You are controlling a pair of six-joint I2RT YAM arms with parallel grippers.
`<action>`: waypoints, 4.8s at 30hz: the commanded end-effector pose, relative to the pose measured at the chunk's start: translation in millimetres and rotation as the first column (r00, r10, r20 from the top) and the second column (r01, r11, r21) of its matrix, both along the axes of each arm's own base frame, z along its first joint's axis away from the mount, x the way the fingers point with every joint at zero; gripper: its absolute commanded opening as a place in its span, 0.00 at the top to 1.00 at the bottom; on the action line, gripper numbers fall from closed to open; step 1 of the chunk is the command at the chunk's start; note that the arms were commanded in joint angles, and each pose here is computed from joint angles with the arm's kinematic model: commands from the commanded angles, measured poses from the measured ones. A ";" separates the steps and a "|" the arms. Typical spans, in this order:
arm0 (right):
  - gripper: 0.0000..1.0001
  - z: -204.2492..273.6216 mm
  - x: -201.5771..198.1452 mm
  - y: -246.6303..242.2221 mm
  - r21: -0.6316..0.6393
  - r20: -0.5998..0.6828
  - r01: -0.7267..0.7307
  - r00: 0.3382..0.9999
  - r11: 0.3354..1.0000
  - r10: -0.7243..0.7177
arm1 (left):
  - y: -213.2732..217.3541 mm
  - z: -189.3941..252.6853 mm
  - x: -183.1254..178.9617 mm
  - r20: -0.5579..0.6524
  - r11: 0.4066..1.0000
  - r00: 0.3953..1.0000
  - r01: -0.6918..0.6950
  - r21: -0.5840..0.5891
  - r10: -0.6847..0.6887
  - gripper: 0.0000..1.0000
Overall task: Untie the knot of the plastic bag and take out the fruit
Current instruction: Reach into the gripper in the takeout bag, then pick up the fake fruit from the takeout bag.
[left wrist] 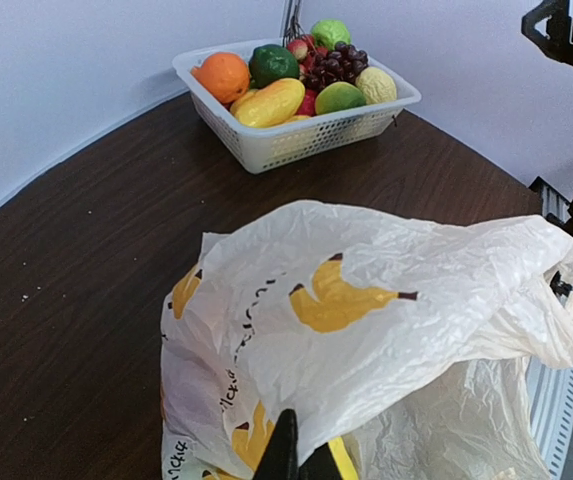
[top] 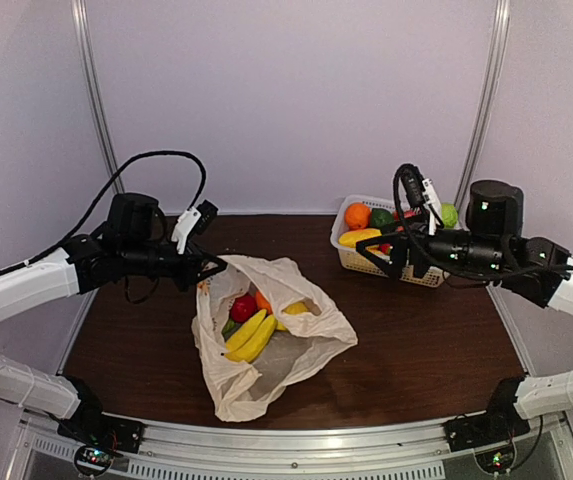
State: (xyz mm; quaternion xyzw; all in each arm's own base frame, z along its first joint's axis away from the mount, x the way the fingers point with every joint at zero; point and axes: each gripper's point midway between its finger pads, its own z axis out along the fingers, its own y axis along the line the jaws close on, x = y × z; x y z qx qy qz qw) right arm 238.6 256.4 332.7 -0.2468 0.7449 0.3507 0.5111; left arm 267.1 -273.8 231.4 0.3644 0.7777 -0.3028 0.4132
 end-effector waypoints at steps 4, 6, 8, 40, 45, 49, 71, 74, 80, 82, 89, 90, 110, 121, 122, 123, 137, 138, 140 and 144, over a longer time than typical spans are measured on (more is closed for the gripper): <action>0.03 -2.8 -74.9 100.2 -0.078 -0.021 -0.317 0.948 0.945 0.317 | 2.1 3.1 2.3 0.005 1.000 1.000 -0.011 0.004 0.011 1.00; 0.04 -13.8 -91.2 124.9 -0.104 -0.050 -0.372 0.928 0.922 0.369 | 2.1 2.7 2.6 0.005 1.000 1.000 -0.013 0.005 0.013 1.00; 0.05 -26.4 -106.1 146.7 -0.125 -0.084 -0.424 0.905 0.897 0.416 | 2.2 2.5 2.2 0.003 1.000 1.000 -0.011 0.004 0.011 1.00; 0.47 -180.9 -44.6 196.5 -0.683 -0.085 -0.142 0.990 0.716 0.115 | -1.8 -3.2 1.9 -0.019 1.000 1.000 0.007 0.006 -0.007 1.00; 0.49 -210.3 -22.3 167.1 -0.735 -0.113 -0.110 0.993 0.670 0.039 | 0.0 -1.8 2.1 -0.011 1.000 1.000 -0.001 0.008 0.001 1.00; 0.51 -231.7 -11.4 152.6 -0.768 -0.130 -0.099 0.991 0.633 -0.003 | -1.3 -1.0 1.0 -0.014 1.000 1.000 0.007 0.003 -0.007 1.00; 0.40 -232.4 50.6 161.0 -0.706 -0.052 0.122 0.973 0.698 -0.223 | -2.9 -1.1 -0.6 -0.022 1.000 1.000 0.017 -0.004 -0.017 1.00; 0.37 -227.6 62.8 157.6 -0.688 -0.031 0.165 0.966 0.707 -0.256 | -3.3 -2.0 -0.9 -0.028 1.000 0.999 0.020 -0.004 -0.020 1.00; 0.34 -224.2 91.7 154.7 -0.630 -0.005 0.249 0.946 0.736 -0.324 | -4.9 -3.7 -1.9 -0.037 1.000 0.999 0.029 -0.007 -0.029 1.00; 0.33 -223.3 101.3 156.8 -0.605 -0.006 0.261 0.943 0.752 -0.333 | -5.5 -4.0 -2.0 -0.040 0.999 0.999 0.032 -0.008 -0.032 1.00; 0.29 -225.1 131.2 167.0 -0.529 -0.031 0.274 0.940 0.803 -0.341 | -8.1 -7.3 -2.9 -0.057 0.999 0.997 0.043 -0.010 -0.044 1.00; 0.28 -227.7 135.0 167.5 -0.530 -0.030 0.276 0.939 0.802 -0.343 | -8.3 -7.8 -3.2 -0.059 0.999 0.997 0.044 -0.010 -0.045 1.00; 0.21 -305.8 178.4 181.3 -0.584 -0.096 0.223 0.936 0.780 -0.340 | -11.4 -10.6 -3.9 -0.078 0.998 0.995 0.059 -0.016 -0.060 1.00; 0.42 -279.2 176.1 179.6 -0.541 -0.070 0.234 0.945 0.807 -0.321 | -10.3 -10.3 -3.2 -0.075 0.999 0.996 0.051 -0.012 -0.051 1.00; 0.43 -274.9 175.6 179.7 -0.535 -0.067 0.232 0.947 0.813 -0.314 | -10.2 -9.8 -2.9 -0.074 0.999 0.996 0.049 -0.011 -0.049 1.00; 0.43 -267.6 173.5 180.3 -0.524 -0.063 0.227 0.951 0.821 -0.304 | -9.6 -10.3 -2.4 -0.075 0.999 0.996 0.045 -0.008 -0.045 1.00; 0.44 -212.1 77.3 178.2 -0.555 0.022 0.043 0.999 0.831 -0.037 | 3.1 -9.1 8.4 -0.042 0.998 0.998 -0.047 0.030 0.048 1.00; 0.44 -211.7 66.6 178.9 -0.561 0.019 0.018 1.000 0.827 -0.009 | 3.8 -8.6 8.7 -0.039 0.998 0.998 -0.051 0.030 0.052 1.00; 0.44 -211.5 46.1 180.1 -0.569 0.008 -0.030 0.999 0.822 0.041 | 5.0 -7.3 9.3 -0.032 0.998 0.998 -0.058 0.031 0.059 1.00; 0.44 -213.8 -3.2 185.9 -0.578 -0.027 -0.130 0.990 0.805 0.140 | 6.3 -5.0 9.5 -0.023 0.997 0.997 -0.067 0.027 0.067 1.00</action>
